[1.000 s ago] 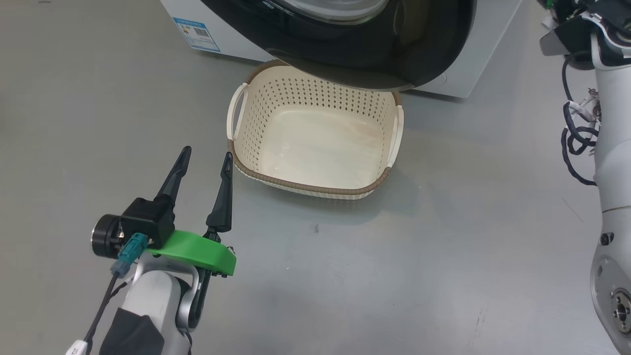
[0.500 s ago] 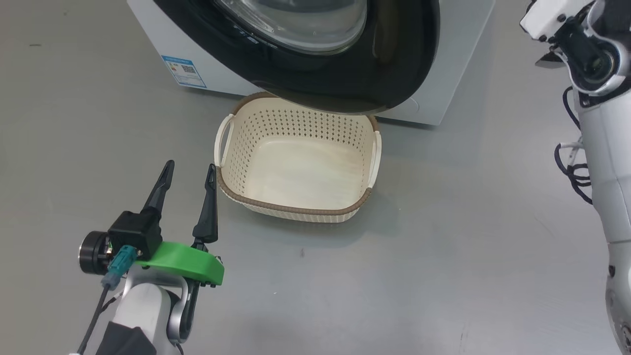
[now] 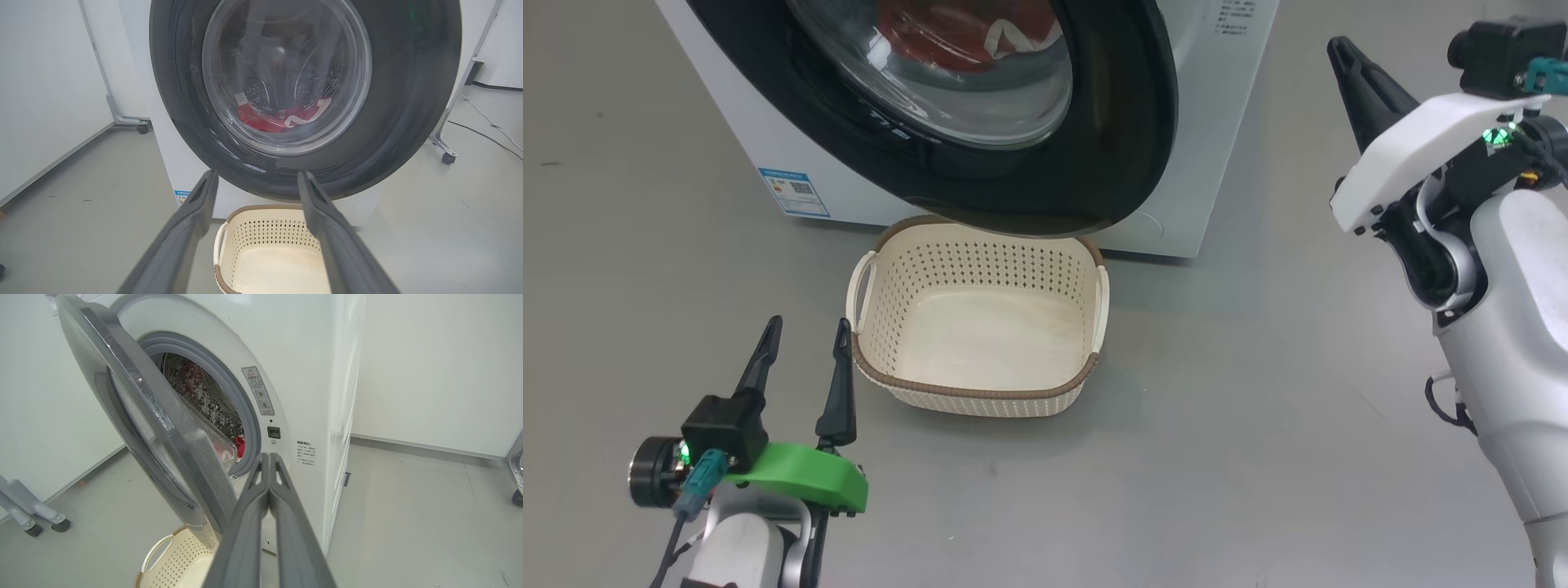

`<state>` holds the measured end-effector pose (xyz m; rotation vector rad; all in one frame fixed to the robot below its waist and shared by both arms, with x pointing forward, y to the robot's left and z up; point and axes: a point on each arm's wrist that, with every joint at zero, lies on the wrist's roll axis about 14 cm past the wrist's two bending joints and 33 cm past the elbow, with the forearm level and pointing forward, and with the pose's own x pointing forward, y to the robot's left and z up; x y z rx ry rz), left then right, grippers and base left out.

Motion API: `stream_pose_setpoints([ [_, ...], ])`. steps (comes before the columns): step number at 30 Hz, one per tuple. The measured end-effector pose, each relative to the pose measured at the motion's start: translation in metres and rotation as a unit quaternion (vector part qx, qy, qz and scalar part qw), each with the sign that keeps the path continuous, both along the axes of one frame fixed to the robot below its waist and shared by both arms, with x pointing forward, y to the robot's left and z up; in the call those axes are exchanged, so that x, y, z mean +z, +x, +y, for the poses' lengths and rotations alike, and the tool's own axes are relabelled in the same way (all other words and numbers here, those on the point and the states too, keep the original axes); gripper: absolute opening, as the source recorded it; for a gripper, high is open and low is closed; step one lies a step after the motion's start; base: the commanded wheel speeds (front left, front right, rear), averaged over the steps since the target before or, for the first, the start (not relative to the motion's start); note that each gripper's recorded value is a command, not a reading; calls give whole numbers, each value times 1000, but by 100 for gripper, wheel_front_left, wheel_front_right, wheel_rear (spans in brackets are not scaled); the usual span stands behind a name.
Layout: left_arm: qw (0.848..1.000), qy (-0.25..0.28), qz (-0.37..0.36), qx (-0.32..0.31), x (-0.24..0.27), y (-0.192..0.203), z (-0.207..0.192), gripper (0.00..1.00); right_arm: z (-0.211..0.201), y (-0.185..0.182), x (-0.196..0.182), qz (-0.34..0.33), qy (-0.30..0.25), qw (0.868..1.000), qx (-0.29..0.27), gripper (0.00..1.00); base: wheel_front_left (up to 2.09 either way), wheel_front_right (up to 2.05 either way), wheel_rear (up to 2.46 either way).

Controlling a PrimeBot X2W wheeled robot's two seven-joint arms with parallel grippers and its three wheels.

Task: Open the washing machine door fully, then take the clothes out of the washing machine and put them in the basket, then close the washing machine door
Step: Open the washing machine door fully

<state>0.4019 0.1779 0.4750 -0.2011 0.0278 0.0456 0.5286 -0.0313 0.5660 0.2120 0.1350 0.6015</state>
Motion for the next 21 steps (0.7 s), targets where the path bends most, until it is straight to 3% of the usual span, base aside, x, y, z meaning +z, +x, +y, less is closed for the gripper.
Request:
stream_pose_setpoints([
  [11, 1000, 0, -3, -8, 2, -7, -6, 100, -41, -39, -25, -31, -7, 998, -53, 0, 0, 0, 0],
  [15, 1000, -2, -4, -9, 2, -8, -8, 100, -51, -57, -41, -20, 20, 996, -90, 0, 0, 0, 0],
  [16, 1000, -2, -5, -11, 2, -8, -9, 100, -54, -60, -44, -18, 21, 995, -96, 4, 0, 0, 0],
  [18, 1000, -3, -7, -14, 4, -7, -12, 100, -61, -66, -49, -17, 25, 994, -110, 86, 0, 0, 0],
  [19, 1000, -3, -9, -16, 5, -7, -13, 100, -63, -68, -51, -16, 30, 993, -115, 100, 0, 0, 0],
  [21, 1000, -4, -11, -19, 6, -6, -15, 100, -67, -74, -55, -11, 43, 991, -126, 100, 0, 0, 0],
])
